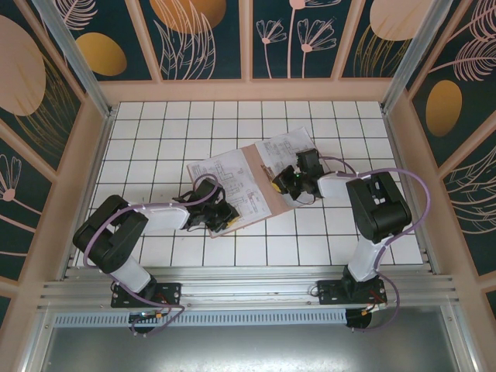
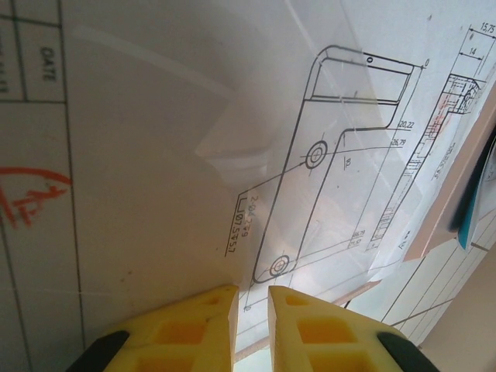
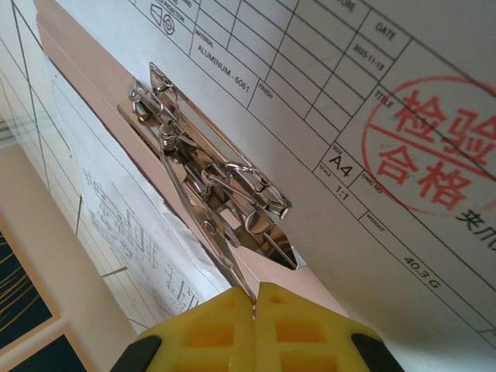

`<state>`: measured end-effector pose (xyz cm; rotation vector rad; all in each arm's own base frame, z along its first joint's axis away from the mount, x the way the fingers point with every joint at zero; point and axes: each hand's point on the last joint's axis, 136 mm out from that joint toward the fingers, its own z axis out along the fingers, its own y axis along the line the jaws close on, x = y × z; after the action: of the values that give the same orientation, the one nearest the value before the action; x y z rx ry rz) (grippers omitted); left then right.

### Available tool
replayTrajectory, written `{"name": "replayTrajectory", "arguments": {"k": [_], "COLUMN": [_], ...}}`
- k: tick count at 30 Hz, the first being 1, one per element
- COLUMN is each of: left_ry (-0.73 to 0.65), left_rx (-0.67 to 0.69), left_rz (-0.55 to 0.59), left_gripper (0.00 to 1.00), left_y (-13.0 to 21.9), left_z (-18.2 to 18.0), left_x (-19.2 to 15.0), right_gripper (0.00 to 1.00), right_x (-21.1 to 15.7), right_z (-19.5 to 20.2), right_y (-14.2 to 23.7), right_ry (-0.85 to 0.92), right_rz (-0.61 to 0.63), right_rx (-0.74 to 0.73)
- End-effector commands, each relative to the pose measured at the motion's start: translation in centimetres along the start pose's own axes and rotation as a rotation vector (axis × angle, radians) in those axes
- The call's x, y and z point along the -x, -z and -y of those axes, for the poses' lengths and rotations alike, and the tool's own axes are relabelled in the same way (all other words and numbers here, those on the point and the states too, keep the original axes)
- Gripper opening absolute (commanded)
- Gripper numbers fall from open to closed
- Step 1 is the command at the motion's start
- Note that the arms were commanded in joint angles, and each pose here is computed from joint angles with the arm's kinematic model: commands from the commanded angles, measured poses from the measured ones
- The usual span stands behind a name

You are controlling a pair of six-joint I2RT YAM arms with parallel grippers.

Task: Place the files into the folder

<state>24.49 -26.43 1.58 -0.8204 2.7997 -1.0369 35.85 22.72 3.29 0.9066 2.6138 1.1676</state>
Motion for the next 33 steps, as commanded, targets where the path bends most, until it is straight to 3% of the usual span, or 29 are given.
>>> {"name": "replayTrajectory", "arguments": {"k": [1,33], "left_ry": [0.046,0.05], "left_rx": [0.085,0.109], "left_rz": [0.005,0.02], "left_gripper": [0.19,0.18], "left_y": [0.1,0.2], "left_z": [-2.7,-3.4], "left_x": [-0.4,-0.2], "right_gripper": [0.0,0.0], "right_x": [1.4,0.4], "right_z": [8.2,13.1], "right_y": [-0.1,0.3], "right_ry": [-0.118,-0.264], "right_rz": [0.074,0.062], "right_rx": [-0.282,-0.491]}}
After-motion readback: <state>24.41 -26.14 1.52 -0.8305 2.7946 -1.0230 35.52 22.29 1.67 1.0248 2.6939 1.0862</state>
